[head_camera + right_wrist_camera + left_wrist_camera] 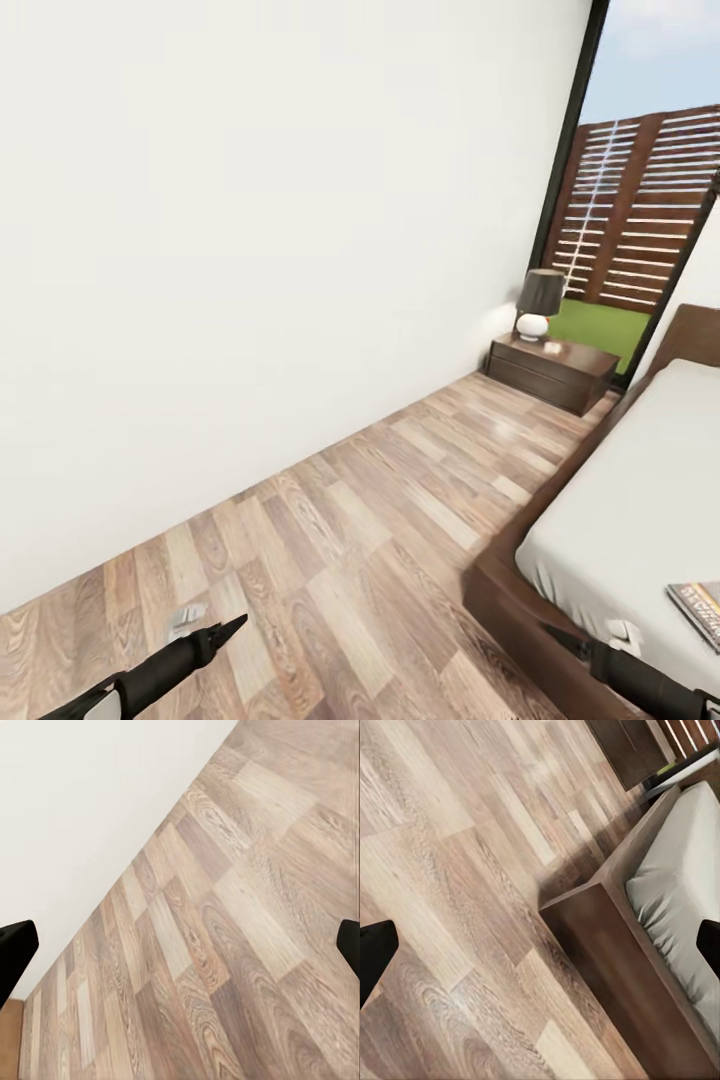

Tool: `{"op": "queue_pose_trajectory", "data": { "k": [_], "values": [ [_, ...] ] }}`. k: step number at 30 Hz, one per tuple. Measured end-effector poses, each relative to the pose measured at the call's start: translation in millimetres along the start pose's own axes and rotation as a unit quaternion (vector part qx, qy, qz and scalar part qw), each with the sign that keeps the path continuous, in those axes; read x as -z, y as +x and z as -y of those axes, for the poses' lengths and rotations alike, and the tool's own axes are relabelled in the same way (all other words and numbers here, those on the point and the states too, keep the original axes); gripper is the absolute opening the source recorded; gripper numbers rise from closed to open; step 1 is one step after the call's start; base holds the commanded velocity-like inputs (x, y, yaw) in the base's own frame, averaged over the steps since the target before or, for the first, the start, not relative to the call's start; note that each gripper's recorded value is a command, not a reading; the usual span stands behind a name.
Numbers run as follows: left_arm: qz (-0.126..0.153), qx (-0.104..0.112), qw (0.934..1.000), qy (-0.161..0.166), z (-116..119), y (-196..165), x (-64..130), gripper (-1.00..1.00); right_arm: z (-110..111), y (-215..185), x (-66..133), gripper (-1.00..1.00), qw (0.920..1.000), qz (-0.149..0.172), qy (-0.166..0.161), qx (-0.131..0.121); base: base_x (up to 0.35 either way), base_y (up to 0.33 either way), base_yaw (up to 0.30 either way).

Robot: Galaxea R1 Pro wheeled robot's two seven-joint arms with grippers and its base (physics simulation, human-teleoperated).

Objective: In the bedroom, move the book from the bed onto either nightstand, and place the two sandals side by side next to the bed.

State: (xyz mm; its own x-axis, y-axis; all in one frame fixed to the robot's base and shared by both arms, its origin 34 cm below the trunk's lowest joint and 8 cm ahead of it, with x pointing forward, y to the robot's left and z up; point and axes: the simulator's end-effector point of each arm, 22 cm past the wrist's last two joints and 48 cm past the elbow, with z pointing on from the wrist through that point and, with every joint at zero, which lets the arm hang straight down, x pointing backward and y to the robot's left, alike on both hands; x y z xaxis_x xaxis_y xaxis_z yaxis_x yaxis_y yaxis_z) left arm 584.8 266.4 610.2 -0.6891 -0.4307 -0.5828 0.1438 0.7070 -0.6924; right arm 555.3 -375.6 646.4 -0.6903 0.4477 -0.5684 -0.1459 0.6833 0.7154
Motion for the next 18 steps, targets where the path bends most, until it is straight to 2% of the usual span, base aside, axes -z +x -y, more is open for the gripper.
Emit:
{"op": "queue_pose_trajectory", "data": {
  "k": [18],
  "values": [
    [0.0,0.0,1.0,0.0,0.1,0.2,-0.3,1.0,-0.1,0.2,-0.1,1.0,1.0,0.0,0.0,0.0,0.0,0.0,-0.284]
  ]
}}
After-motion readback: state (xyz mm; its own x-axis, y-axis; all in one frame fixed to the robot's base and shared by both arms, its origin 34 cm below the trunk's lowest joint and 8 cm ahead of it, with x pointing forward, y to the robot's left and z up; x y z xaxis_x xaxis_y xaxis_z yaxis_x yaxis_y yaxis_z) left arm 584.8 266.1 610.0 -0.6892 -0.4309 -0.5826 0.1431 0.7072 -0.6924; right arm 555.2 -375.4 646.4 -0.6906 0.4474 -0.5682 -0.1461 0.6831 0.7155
